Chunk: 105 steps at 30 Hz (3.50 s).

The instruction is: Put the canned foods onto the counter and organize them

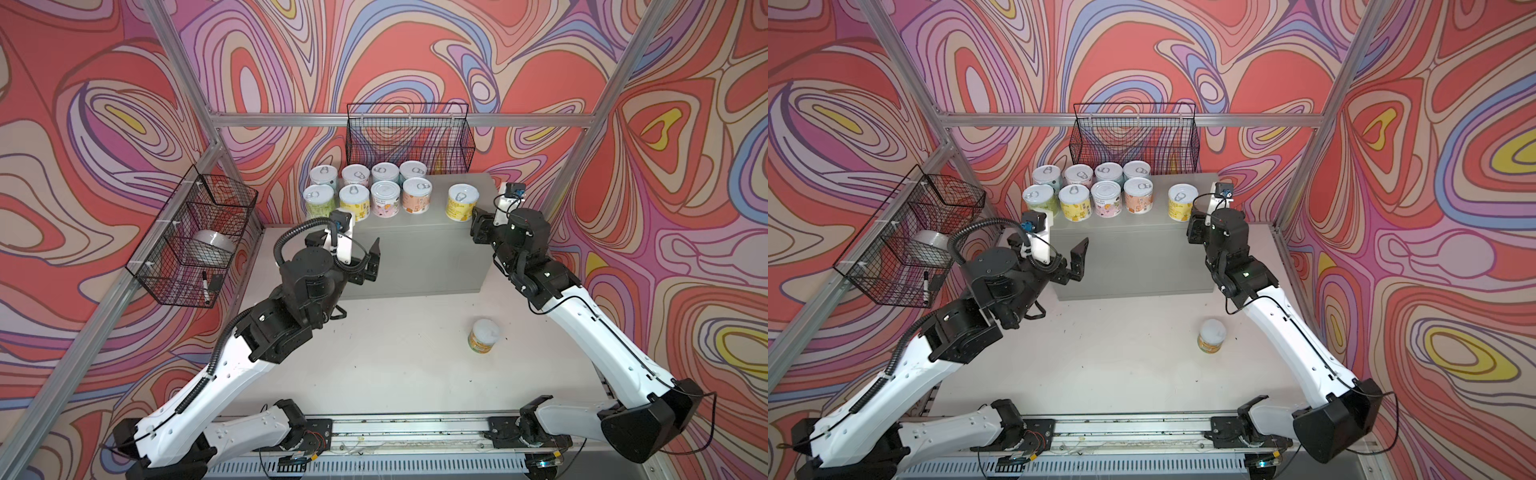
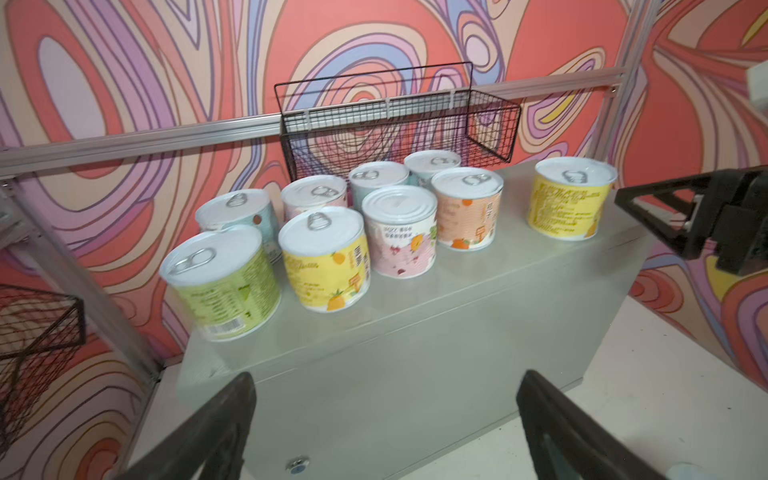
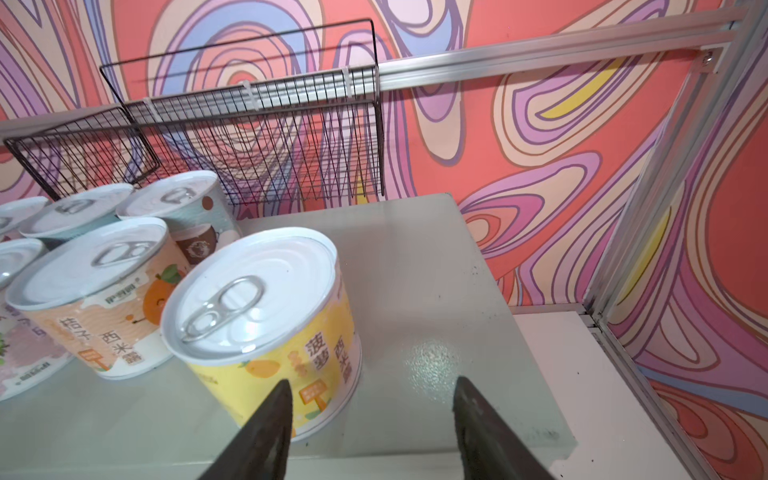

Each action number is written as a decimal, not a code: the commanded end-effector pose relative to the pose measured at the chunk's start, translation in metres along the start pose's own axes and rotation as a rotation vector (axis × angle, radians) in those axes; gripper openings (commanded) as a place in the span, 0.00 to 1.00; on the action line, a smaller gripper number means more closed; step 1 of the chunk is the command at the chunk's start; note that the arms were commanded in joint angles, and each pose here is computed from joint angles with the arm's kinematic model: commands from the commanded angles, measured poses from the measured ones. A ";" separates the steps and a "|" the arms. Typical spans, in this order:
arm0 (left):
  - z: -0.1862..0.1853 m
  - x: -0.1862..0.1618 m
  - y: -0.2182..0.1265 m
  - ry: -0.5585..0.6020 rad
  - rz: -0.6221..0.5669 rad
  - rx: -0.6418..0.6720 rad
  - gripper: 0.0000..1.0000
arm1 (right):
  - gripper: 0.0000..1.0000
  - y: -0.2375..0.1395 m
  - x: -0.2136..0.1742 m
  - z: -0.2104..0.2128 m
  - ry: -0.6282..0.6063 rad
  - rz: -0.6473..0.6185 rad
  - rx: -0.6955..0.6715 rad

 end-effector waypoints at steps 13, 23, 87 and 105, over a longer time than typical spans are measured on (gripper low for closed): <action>0.023 -0.093 0.003 -0.087 0.207 0.169 0.98 | 0.65 0.029 0.002 0.007 0.031 0.039 0.087; 0.024 -0.116 0.011 -0.134 0.217 0.182 0.98 | 0.63 0.043 0.000 0.019 0.057 0.071 0.139; 0.037 -0.134 0.038 -0.188 0.291 0.198 0.97 | 0.56 0.102 -0.021 0.049 0.112 0.197 0.263; 0.040 -0.141 0.042 -0.194 0.308 0.212 0.97 | 0.56 0.117 -0.017 0.055 0.115 0.181 0.265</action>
Point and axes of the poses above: each gripper's point midway between its finger pads, its own y axis out along the fingers, its own z axis along the line the jaws close on, x = y × z, the point moved 6 cm from there along -y, back along the fingers, and after that the axes turned 14 degrees about y, right-handed, at the moved point
